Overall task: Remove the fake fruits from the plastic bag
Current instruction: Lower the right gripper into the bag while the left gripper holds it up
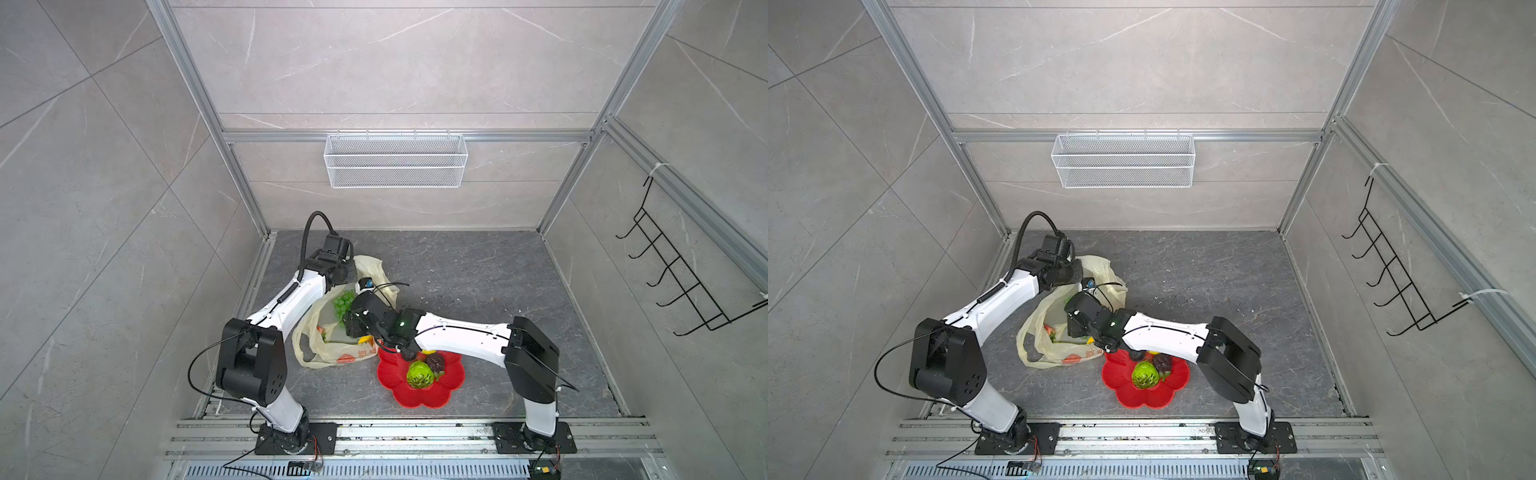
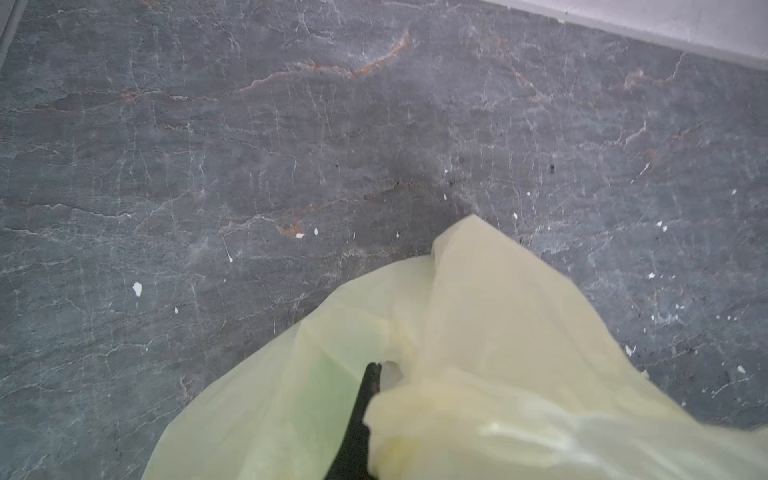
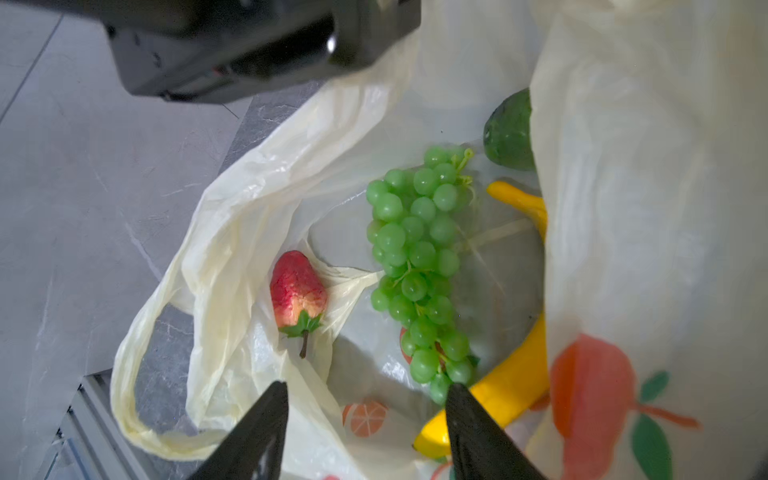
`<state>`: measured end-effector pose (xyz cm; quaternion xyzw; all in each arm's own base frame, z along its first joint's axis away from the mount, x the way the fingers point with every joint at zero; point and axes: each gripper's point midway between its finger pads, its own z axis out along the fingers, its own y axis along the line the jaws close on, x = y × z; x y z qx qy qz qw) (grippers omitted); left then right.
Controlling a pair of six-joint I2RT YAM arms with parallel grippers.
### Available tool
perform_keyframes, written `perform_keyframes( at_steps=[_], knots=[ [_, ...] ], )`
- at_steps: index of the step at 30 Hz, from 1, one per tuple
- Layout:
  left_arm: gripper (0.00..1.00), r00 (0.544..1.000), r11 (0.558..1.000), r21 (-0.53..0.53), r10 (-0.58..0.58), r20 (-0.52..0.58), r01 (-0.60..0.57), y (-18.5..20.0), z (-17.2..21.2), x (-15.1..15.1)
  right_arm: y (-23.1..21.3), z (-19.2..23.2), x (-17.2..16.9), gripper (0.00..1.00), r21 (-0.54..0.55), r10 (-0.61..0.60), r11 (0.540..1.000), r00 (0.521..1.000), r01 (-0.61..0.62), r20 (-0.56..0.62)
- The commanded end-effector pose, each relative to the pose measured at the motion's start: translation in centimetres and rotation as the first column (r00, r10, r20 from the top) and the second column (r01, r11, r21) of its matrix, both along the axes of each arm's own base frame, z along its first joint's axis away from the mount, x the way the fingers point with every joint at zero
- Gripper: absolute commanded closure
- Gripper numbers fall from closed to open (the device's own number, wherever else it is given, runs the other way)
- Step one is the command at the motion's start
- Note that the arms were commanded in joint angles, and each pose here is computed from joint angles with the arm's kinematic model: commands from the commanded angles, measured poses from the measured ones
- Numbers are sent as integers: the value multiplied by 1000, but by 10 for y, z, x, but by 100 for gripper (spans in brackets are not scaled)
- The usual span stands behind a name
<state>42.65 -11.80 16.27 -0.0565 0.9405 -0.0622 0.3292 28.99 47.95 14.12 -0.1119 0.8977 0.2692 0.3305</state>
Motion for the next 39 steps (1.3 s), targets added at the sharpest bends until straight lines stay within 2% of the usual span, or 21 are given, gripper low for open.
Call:
perform_keyframes(
  at_steps=[1,9,15,23,25,29,36,37,39],
  knots=[
    [100,1000,998,-65,13,12,-12,-5,13,7,-1,-16,24,39,-22,-60,998,998,60,-31],
    [100,999,997,-64,50,-8,-50,3,15,-1,-24,-45,98,37,-127,-238,963,971,237,5],
    [100,996,992,-88,86,-38,-89,8,8,-18,-30,-59,131,31,-149,-311,940,950,307,-7],
    [100,994,987,-124,94,-49,-99,8,2,-31,-1,-63,141,29,-94,-260,962,965,256,-34],
    [100,995,982,-165,89,-40,-94,6,4,-34,4,-66,142,28,-74,-252,966,967,248,-43],
    [100,996,939,-332,90,-27,-93,1,11,-39,13,-69,146,26,-42,-258,966,964,256,-57],
    [100,996,915,-395,88,-5,-83,-5,23,-45,38,-53,152,30,95,-234,966,968,242,-86],
    [100,996,912,-402,87,-2,-81,-5,25,-45,40,-67,152,31,88,-236,966,967,245,-98],
    [100,996,908,-409,89,-8,-84,-6,24,-47,43,-69,155,32,105,-242,962,964,253,-108]
  ],
)
